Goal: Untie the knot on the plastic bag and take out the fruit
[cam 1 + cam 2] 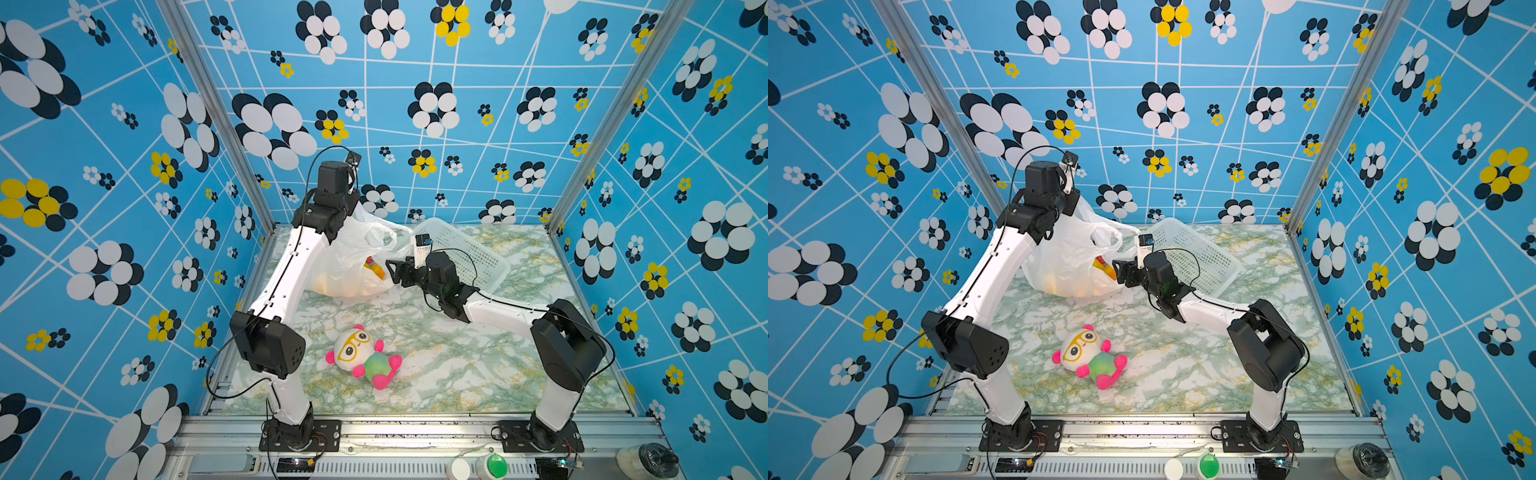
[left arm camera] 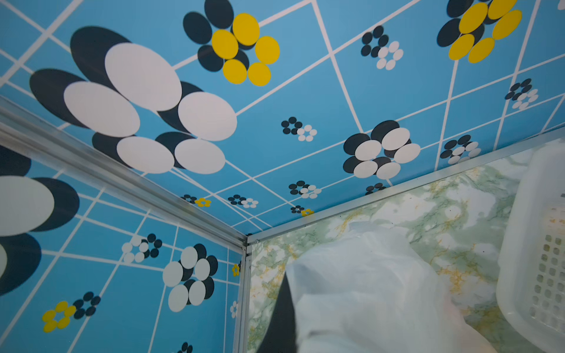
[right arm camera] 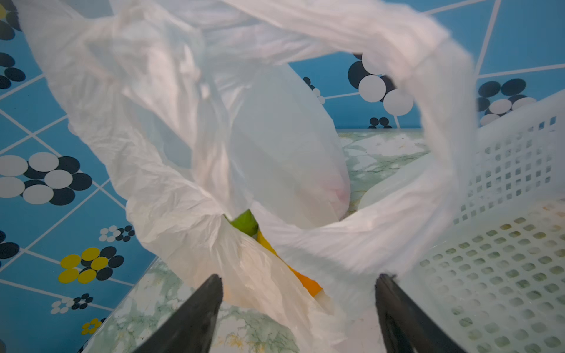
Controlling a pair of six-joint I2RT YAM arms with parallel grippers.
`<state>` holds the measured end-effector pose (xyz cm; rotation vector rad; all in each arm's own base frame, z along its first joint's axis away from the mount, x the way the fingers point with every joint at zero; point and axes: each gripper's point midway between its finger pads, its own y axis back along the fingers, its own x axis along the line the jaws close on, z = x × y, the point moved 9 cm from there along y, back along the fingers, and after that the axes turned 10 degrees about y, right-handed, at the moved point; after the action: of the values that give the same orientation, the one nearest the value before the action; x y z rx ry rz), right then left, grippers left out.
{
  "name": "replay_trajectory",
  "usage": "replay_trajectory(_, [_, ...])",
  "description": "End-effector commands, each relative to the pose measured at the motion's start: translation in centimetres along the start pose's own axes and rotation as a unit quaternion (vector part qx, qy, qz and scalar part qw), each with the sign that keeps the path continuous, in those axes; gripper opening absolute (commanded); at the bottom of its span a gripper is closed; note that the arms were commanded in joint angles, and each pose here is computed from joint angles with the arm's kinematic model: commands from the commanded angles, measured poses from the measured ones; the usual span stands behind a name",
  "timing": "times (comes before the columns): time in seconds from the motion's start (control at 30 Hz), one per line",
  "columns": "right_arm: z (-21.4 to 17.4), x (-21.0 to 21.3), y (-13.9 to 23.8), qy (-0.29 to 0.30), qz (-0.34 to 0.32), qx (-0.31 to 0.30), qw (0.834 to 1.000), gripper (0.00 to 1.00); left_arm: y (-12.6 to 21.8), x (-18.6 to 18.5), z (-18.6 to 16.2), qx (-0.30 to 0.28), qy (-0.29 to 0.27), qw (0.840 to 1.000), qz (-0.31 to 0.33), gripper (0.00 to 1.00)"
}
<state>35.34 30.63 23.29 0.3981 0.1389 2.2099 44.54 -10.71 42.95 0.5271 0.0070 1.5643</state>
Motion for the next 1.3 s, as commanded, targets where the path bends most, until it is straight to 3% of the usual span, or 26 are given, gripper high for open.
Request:
replay_trajectory(0.0, [0.1,-0.5,-0.8,0.008,-0.009,0.014,1.0,0.75,1.3,0.3,1.8,-0.019,-0.046,0.998,0.024,0.0])
replay_trajectory(0.17, [-0.2,-1.6,-1.0,-0.007,-0.018,0.013,1.0,0.71,2.8,0.0,0.2,-0.059,-0.041,0.997,0.024,0.0])
replay_trajectory(0.37, [-1.1,-1.8,-1.4,-0.011,-0.017,0.022,1.0,0.75,5.8,-4.5,-6.1,-0.092,-0.061,0.994,0.025,0.0])
replay_trajectory(0.57, [-0.7,-1.1,-0.1,0.003,0.019,0.01,1.0,0.82,9.3,-6.4,-10.0,-0.06,0.008,0.998,-0.01,0.0])
replay_trajectory(0.67, [-0.7,-0.6,1.2,0.025,0.037,0.008,0.999,0.82,10.9,-6.0,-11.1,-0.039,0.07,0.997,-0.023,0.0])
replay_trajectory(0.77, [-1.5,0.4,2.8,0.068,0.049,0.008,0.996,0.82,12.3,-5.7,-13.2,-0.015,0.144,0.988,-0.043,0.0])
replay_trajectory(0.9, [-4.1,2.1,5.2,0.148,0.064,0.022,0.987,0.83,13.7,-5.6,-16.5,-0.032,0.224,0.971,-0.077,0.0])
replay_trajectory(1.07, [-7.3,3.7,5.7,0.179,0.086,0.053,0.979,0.79,13.8,-6.3,-18.7,-0.031,0.219,0.967,-0.128,0.0])
replay_trajectory(1.17, [-8.4,4.5,5.1,0.18,0.098,0.056,0.977,0.72,13.3,-6.3,-19.5,-0.003,0.217,0.971,-0.101,0.0])
replay_trajectory(1.27, [-8.6,5.2,5.2,0.192,0.096,0.042,0.976,0.67,13.5,-5.3,-20.1,0.012,0.254,0.966,-0.05,0.0])
